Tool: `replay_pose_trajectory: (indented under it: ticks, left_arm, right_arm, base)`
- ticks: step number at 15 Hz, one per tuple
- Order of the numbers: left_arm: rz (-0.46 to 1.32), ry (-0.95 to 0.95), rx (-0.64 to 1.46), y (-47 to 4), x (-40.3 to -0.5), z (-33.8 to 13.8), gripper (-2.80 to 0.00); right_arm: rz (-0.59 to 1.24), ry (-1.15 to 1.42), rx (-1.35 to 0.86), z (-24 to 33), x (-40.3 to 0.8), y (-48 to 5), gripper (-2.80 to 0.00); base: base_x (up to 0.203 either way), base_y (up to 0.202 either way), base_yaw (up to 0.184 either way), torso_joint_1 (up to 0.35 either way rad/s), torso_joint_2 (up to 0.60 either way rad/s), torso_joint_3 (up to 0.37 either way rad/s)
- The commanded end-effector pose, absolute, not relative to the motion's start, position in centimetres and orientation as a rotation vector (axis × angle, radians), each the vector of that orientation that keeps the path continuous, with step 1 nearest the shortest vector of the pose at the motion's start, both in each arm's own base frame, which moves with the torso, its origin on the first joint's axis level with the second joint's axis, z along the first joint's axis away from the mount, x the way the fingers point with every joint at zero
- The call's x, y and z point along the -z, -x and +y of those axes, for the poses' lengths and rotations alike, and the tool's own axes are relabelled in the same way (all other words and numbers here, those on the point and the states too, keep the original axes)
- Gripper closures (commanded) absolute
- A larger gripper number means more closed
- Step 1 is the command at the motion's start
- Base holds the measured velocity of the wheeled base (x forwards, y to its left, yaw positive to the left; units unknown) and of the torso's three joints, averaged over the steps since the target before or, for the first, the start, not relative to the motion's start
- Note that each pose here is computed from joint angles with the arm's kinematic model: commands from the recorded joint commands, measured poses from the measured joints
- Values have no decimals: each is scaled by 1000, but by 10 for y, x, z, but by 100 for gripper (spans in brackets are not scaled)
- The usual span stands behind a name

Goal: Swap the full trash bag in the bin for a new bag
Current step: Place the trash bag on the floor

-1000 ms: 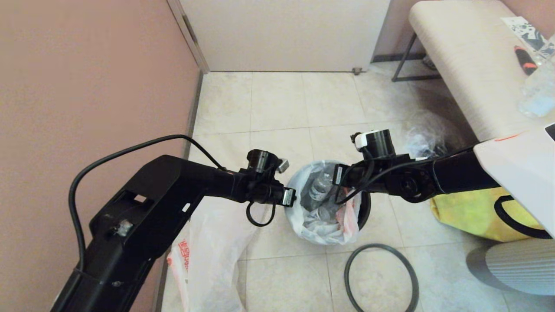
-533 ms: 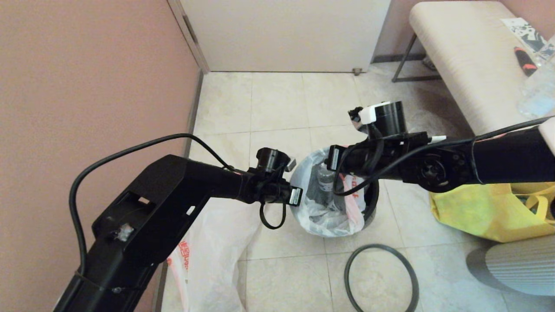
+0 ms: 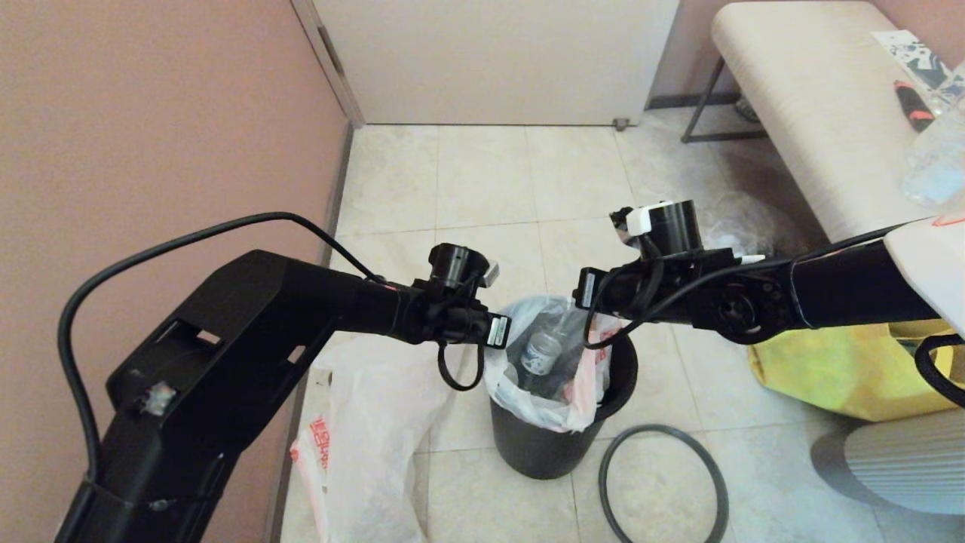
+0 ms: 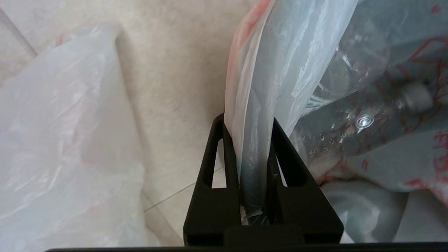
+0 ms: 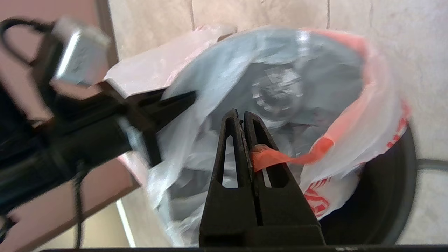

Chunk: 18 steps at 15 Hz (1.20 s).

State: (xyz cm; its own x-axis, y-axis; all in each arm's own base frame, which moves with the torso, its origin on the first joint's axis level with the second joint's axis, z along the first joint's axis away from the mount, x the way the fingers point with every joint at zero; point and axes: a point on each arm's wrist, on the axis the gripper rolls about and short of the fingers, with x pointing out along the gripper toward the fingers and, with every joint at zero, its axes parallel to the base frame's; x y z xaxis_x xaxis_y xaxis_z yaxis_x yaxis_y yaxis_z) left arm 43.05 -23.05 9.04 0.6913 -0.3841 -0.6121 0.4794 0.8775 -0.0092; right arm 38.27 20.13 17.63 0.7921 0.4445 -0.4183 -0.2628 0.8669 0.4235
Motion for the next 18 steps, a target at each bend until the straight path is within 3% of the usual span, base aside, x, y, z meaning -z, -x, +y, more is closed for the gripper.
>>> replay_pose_trajectory:
  ticks: [1, 4, 10, 14, 18]
  left_arm:
    - [638, -159, 472, -432, -80, -232, 0]
    - [527, -144, 451, -440, -59, -238, 0]
    - [570, -209, 452, -439, -20, -242, 0]
    - [526, -262, 490, -426, -16, -262, 0]
    - [544, -308, 508, -416, 10, -269, 0]
  right_arm:
    - [575, -349, -374, 204, -154, -391, 0]
    - [536, -355, -408, 207, -154, -397, 0]
    - [539, -331, -427, 212, -138, -404, 0]
    - [559, -337, -403, 198, -130, -410, 0]
    - [533, -345, -432, 198, -148, -401, 0]
  base:
    - [0, 0, 0, 0, 0, 0]
    - [0, 0, 0, 0, 0, 0]
    - [0, 0, 0, 0, 0, 0]
    - [0, 0, 0, 0, 0, 0]
    - [0, 0, 0, 0, 0, 0]
